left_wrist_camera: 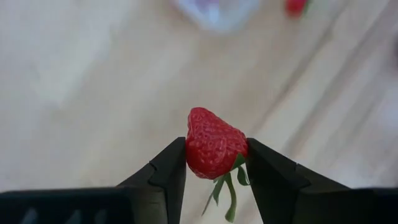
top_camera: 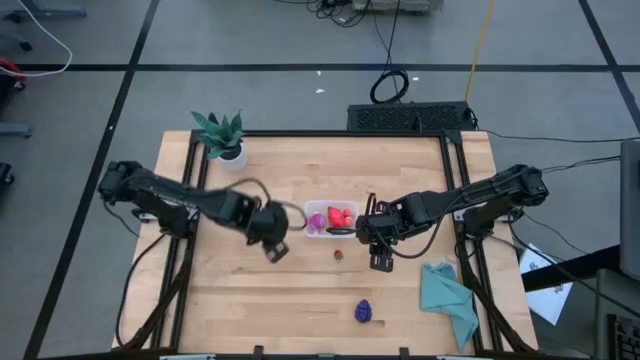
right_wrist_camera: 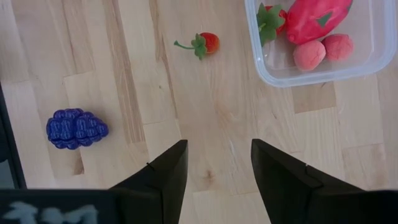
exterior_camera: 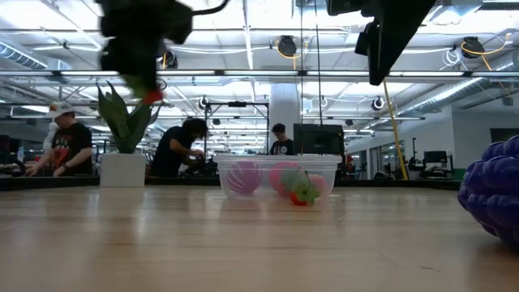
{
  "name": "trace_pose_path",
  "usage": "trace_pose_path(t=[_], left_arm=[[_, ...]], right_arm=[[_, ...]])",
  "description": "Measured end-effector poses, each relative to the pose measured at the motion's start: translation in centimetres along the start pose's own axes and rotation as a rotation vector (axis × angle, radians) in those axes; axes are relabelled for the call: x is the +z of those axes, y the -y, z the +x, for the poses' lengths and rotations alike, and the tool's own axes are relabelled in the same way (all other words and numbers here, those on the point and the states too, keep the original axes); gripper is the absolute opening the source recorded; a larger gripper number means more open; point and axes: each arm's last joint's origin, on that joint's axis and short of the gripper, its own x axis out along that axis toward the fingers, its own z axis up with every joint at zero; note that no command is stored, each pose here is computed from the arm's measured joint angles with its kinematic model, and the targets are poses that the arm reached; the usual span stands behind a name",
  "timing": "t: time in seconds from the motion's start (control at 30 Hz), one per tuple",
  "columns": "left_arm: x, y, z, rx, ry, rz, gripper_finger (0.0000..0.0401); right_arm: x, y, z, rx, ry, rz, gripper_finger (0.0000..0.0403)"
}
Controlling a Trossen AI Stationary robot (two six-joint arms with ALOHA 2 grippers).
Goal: Pick and placing Produce into tupperware
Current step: Put the left red strawberry into the transparent bin
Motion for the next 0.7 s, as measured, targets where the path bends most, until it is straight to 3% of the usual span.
trace_pose_path(t=[0.3, 0.7], left_arm=[[5.9, -2.2, -2.5, 0.055, 0.197, 0.124, 0.0149], [9.5, -3.3, 5.4, 0.076, 0.024, 0.237, 0.0150]], right_arm=[[-0.1, 0.1, 0.0, -0.005, -0.011, 0.000, 0.0169], [-0.8, 1.6, -0.1, -0.067, -0.123, 0.038, 0.0169]])
